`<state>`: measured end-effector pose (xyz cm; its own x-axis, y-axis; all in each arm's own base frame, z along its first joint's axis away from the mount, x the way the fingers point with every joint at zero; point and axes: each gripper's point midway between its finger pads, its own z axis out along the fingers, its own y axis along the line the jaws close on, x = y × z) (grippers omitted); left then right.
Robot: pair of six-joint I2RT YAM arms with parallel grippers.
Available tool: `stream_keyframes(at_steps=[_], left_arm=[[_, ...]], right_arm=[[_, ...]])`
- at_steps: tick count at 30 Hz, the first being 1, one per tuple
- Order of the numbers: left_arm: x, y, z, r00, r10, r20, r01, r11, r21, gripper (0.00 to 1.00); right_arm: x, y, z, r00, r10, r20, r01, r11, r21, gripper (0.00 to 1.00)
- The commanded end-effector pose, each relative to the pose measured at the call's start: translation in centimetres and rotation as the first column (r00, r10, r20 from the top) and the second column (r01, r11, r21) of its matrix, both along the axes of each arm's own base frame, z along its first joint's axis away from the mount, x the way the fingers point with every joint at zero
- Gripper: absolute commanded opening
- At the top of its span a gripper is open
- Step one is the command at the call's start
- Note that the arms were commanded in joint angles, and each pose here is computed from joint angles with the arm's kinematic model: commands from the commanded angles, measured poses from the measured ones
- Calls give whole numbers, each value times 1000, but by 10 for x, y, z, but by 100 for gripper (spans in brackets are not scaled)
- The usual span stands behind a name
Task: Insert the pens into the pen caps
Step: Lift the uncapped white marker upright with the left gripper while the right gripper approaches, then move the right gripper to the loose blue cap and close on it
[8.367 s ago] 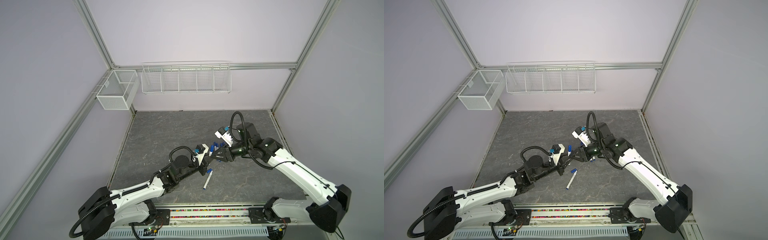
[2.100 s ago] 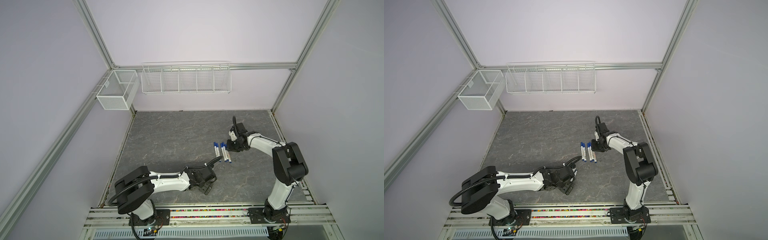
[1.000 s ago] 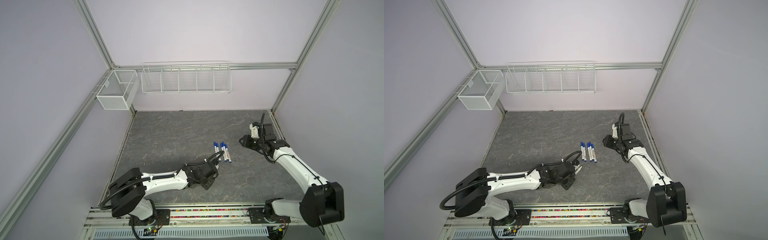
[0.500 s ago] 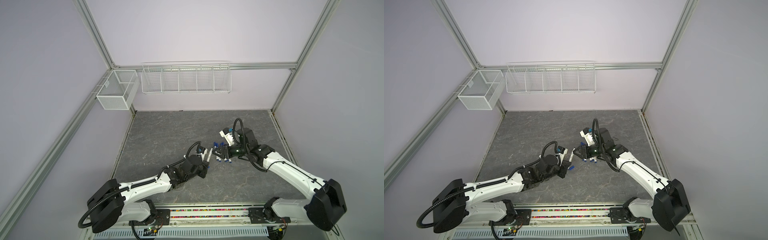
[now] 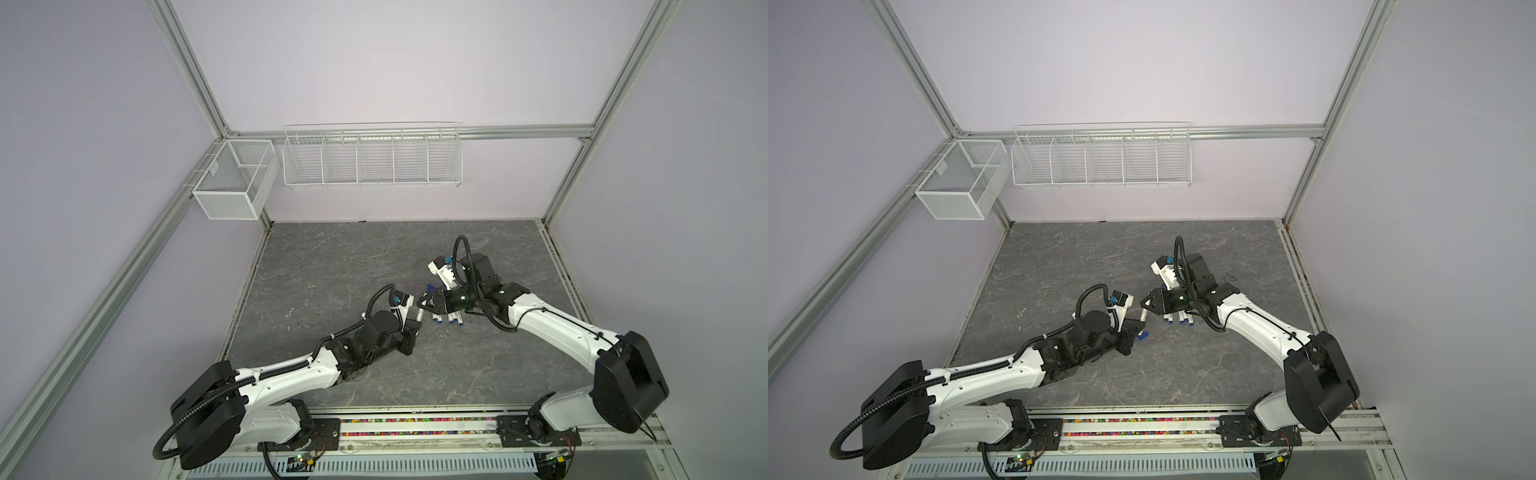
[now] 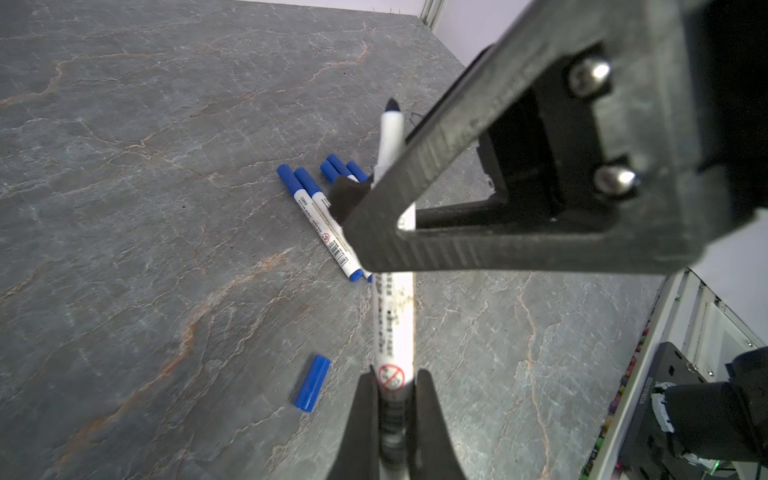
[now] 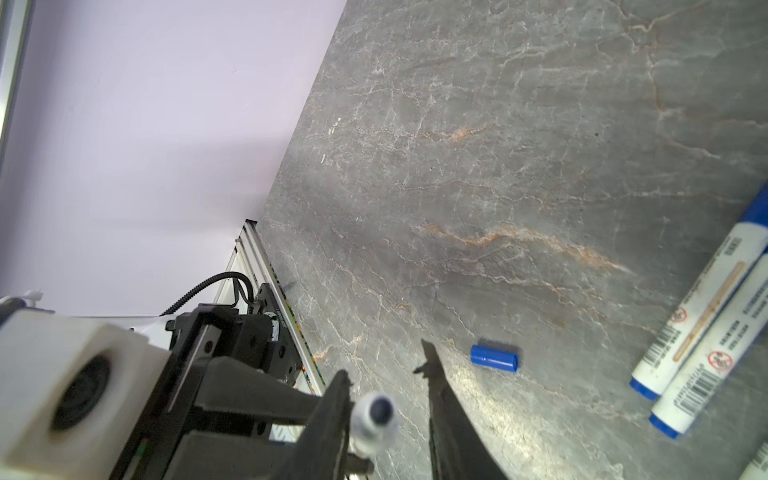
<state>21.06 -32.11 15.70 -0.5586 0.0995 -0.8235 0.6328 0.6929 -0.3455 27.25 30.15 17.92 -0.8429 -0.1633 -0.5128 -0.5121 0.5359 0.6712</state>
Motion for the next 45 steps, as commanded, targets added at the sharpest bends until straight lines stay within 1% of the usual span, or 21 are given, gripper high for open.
stream_keyframes(at_steps=[1, 5, 7, 9, 11, 13, 15, 17, 21, 25, 27, 29, 30, 32, 34, 35, 36, 38, 40, 43, 45], left_arm=[[-1, -6, 8, 1000, -23, 6, 23, 999, -36, 0], [-1, -5, 6, 1000, -17, 2, 17, 999, -34, 0], [1, -3, 6, 1000, 4, 4, -4, 999, -33, 0], [4, 1, 6, 1000, 28, 4, -27, 999, -33, 0], [5, 2, 6, 999, 40, 8, -40, 999, -34, 7], [7, 1, 5, 999, 44, 9, -44, 999, -32, 16], [7, -1, 6, 999, 38, 8, -38, 999, -32, 22], [8, -4, 7, 999, 32, 9, -32, 999, -29, 24], [10, -11, 10, 1000, 16, 18, -16, 1000, -25, 23], [11, -16, 13, 1000, 4, 22, -3, 1000, -22, 19], [11, -16, 15, 1000, 0, 26, 1, 1000, -26, 15], [11, -17, 17, 1000, -1, 31, 2, 999, -32, 5], [11, -16, 17, 1000, 0, 31, 1, 1000, -30, 0], [12, -12, 14, 1000, 21, 23, -20, 1000, -22, 0], [16, -3, 6, 997, 76, 9, -76, 997, -10, 0], [19, 2, 4, 993, 114, 5, -114, 993, -7, 0], [24, 12, -2, 984, 177, -2, -177, 984, -3, 0], [36, 37, -12, 944, 329, -13, -329, 944, 18, 0], [46, 67, -22, 879, 475, -41, -473, 880, 47, 0], [52, 101, -28, 794, 606, -45, -604, 795, 54, 0], [52, 117, -34, 753, 656, -59, -653, 755, 63, 0]], right_arm=[[1, 10, 14, 999, 38, 18, -38, 998, 58, 22], [-4, 10, 14, 999, 54, 7, -54, 996, 66, 10], [-8, 10, 16, 998, 64, 6, -64, 995, 77, 7], [-12, 10, 18, 997, 74, 5, -74, 993, 91, 7], [-14, 10, 20, 997, 83, 11, -83, 991, 100, 7], [-16, 9, 22, 995, 95, 15, -96, 990, 101, 7], [-19, 10, 25, 993, 113, 17, -114, 987, 109, 7], [-21, 11, 26, 992, 126, 17, -127, 986, 112, 7], [-25, 12, 25, 988, 153, 1, -152, 982, 113, 7], [-27, 11, 22, 987, 161, -6, -160, 982, 101, 7], [-27, 10, 18, 987, 158, -19, -156, 984, 89, 7], [-27, 9, 11, 987, 155, -35, -152, 986, 72, 7], [-26, 9, 7, 988, 151, -44, -148, 987, 60, 8], [-23, 6, -2, 990, 128, -58, -127, 992, 26, 16], [-21, 2, -14, 992, 101, -73, -103, 994, -24, 37], [-20, 0, -20, 993, 85, -78, -89, 995, -49, 42], [-19, -3, -27, 994, 67, -82, -74, 994, -82, 46], [-19, -7, -38, 995, 51, -87, -62, 989, -133, 51], [-21, -10, -52, 995, 38, -92, -56, 978, -203, 53], [-27, -12, -77, 993, 44, -111, -78, 941, -328, 54], [-31, -13, -94, 990, 52, -131, -102, 904, -414, 54]])
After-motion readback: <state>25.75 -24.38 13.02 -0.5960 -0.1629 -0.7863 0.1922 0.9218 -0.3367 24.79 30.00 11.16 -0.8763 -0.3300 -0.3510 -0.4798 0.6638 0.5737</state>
